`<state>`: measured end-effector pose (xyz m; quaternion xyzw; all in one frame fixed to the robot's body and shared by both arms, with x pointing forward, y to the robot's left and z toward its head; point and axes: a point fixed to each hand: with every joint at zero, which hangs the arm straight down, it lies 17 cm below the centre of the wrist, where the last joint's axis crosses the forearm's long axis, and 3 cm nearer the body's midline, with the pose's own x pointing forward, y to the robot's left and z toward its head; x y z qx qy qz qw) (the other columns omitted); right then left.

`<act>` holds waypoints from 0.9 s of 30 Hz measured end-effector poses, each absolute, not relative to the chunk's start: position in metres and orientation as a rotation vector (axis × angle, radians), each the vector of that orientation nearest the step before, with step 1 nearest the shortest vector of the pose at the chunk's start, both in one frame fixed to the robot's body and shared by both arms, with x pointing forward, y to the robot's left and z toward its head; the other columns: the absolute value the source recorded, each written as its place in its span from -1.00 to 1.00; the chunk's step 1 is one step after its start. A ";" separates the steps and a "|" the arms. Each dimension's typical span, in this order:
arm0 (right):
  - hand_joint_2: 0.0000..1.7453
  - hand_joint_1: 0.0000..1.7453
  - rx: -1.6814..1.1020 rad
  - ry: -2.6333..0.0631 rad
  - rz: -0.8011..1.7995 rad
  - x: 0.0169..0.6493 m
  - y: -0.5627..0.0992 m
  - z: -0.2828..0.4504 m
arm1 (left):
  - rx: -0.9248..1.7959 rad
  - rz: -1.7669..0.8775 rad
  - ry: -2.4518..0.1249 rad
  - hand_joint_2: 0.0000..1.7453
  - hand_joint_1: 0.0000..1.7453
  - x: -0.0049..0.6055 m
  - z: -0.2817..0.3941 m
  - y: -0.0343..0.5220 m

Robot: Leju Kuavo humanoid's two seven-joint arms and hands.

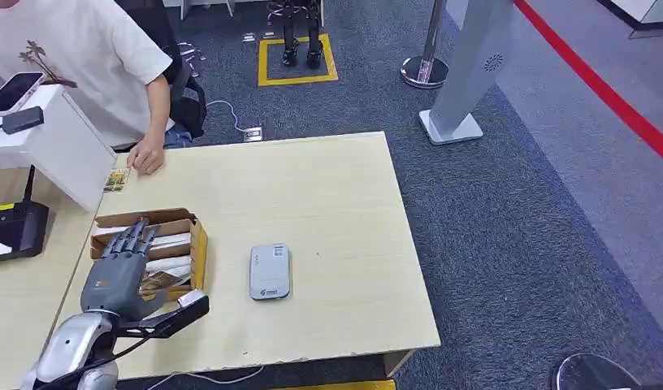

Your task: Pass the card to the sensor for recognition and then transmit it.

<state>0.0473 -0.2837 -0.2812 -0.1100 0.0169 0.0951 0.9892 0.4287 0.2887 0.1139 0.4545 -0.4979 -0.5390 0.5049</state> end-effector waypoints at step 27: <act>-1.00 -1.00 -0.232 0.032 0.190 0.048 -0.288 -0.281 | 1.008 -1.312 -1.162 1.00 -1.00 0.421 0.087 0.281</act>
